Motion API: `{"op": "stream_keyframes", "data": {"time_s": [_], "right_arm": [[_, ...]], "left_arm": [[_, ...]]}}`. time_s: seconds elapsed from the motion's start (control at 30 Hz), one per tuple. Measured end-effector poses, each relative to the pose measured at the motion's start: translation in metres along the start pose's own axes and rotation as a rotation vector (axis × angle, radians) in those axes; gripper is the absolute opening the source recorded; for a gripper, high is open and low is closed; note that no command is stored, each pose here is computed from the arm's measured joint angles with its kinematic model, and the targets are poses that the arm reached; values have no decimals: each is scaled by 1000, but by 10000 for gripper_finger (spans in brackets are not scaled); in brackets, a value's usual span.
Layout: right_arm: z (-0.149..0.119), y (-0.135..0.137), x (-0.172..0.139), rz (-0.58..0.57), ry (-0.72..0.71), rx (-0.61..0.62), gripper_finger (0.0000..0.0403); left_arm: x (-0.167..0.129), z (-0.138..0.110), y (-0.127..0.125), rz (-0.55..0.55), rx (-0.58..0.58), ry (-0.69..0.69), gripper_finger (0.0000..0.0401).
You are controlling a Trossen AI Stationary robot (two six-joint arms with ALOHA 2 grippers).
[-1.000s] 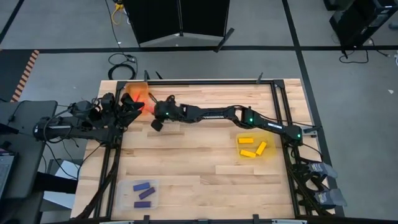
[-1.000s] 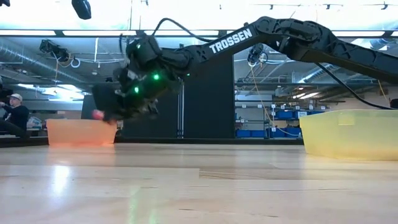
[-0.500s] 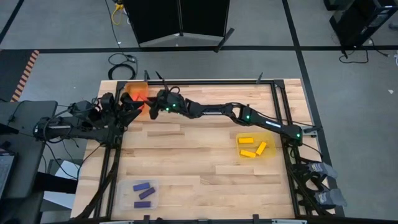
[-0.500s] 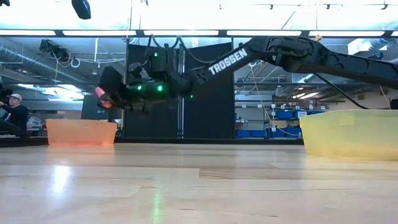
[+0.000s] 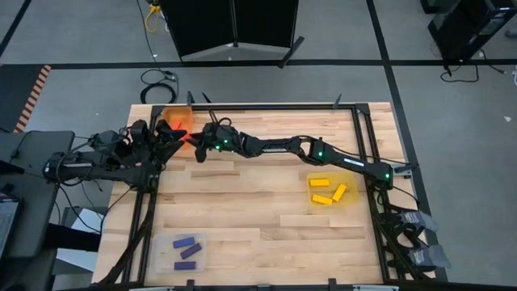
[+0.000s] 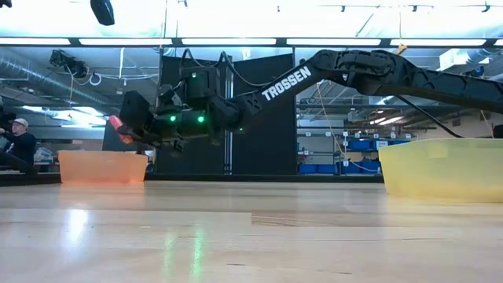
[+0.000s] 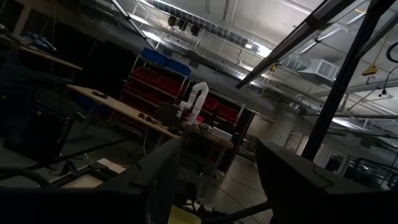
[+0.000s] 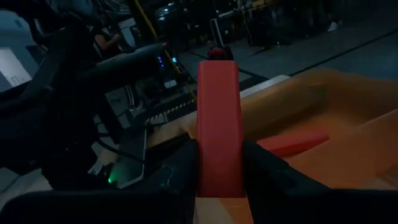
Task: Sort blocks
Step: Put the orange block into the orange transparent bin
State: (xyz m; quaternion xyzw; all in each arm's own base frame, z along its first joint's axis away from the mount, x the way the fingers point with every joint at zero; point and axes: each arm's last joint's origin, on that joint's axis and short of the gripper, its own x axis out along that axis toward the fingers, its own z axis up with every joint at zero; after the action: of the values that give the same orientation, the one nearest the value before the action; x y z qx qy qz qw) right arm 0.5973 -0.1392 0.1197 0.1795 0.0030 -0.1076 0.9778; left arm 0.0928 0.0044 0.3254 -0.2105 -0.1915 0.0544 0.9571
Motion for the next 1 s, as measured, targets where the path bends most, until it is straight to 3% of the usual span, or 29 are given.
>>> {"op": "stream_keyframes", "data": {"time_s": [0.3, 0.43, 0.6, 0.83, 1.0], "right_arm": [[2, 1, 0, 11, -18, -16, 108], [4, 4, 0, 106, -23, -43, 164], [7, -4, -1, 118, -10, -5, 224], [11, -14, -1, 108, -21, -15, 217], [0, -4, -2, 293, 156, -10, 212]], "left_arm": [[0, 1, 0, -1, -1, -8, 218], [0, 1, 0, -1, -2, -8, 218], [0, 1, 0, 5, 1, -11, 218], [0, 1, 0, 8, -1, -12, 218], [0, -6, 3, 37, -5, 56, 218]]}}
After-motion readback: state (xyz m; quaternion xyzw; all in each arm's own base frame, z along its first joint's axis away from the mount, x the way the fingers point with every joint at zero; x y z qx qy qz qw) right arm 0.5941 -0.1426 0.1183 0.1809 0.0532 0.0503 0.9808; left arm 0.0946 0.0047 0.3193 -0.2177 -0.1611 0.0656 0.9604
